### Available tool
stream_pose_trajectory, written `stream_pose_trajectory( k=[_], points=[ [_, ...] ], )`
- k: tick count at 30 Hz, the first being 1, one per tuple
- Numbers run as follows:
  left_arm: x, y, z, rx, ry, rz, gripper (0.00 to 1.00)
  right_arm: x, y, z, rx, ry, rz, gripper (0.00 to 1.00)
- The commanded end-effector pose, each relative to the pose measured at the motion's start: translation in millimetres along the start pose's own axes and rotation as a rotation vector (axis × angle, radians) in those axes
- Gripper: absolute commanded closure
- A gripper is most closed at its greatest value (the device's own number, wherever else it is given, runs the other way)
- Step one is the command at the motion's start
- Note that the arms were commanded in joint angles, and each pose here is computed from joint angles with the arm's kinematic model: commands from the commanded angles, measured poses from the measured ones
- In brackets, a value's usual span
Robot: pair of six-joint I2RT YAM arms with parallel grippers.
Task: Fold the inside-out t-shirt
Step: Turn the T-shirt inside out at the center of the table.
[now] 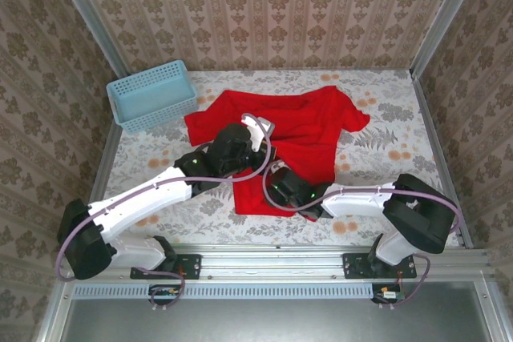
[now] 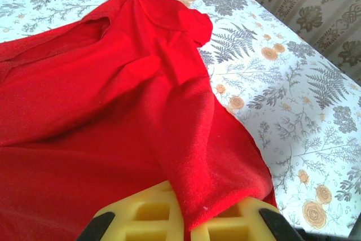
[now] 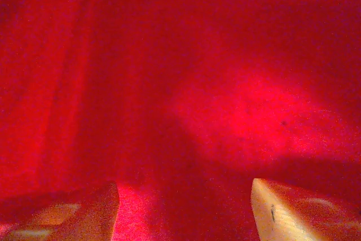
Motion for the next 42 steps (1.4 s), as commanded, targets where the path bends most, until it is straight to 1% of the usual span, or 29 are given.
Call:
stream_pose_trajectory(
  k=[1,5,7,12,16,19,21,23,28,29,30,36,42],
  points=[
    [25.9,-20.9,-2.2,-0.014,0.042,-0.068,0.91,17.2,-0.4,-16.6,-0.064,-0.012,-0.027,0.34],
    [34.7,-30.9,-0.9,-0.013,0.049,-0.092,0.91,28.7,8.0,-34.7,-0.114,0.019,-0.049,0.33],
    [41.8,-35.0,-3.2,-0.028,0.054,-0.111,0.91,37.3,11.9,-40.7,-0.157,0.022,-0.081,0.31],
    [60.7,-42.8,-7.6,-0.058,0.05,-0.149,0.91,65.4,19.5,-47.9,-0.267,0.04,-0.181,0.27],
    [79.0,-51.2,-10.5,-0.076,0.037,-0.187,0.91,87.4,34.6,-52.7,-0.311,0.11,-0.199,0.25],
    [94.9,-57.3,-11.7,-0.081,0.026,-0.215,0.91,97.2,51.7,-53.8,-0.321,0.142,-0.177,0.22],
    [104.4,-58.4,-12.2,-0.071,0.027,-0.211,0.92,101.1,64.4,-52.6,-0.331,0.143,-0.155,0.2],
    [114.4,-61.2,-15.9,-0.065,0.048,-0.215,0.93,106.1,75.1,-53.0,-0.36,0.149,-0.133,0.18],
    [134.1,-69.5,-29.0,-0.062,0.1,-0.245,0.93,117.7,96.1,-69.9,-0.439,0.241,-0.085,0.13],
    [137.0,-70.9,-31.3,-0.067,0.104,-0.251,0.93,120.1,99.3,-74.1,-0.452,0.262,-0.076,0.12],
    [139.6,-72.5,-33.6,-0.07,0.108,-0.256,0.93,122.3,103.0,-78.3,-0.469,0.284,-0.066,0.08],
    [159.5,-87.7,-47.5,-0.093,0.126,-0.312,0.93,134.7,122.4,-88.7,-0.558,0.32,0.003,0.0],
    [182.3,-107.6,-64.8,-0.111,0.166,-0.369,0.93,143.8,136.3,-97.6,-0.653,0.35,0.076,0.0]
  ],
)
Point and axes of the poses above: each hand's point on the last joint's axis, 136 mm out from that joint toward the fingers, its own y axis out along the fingers, its own z axis along the line the jaws close on, x = y × z, the point moved 5 cm from there along -y, back along the fingers, and after that the axes turned 13 degrees about y, right-handed, at the moved point
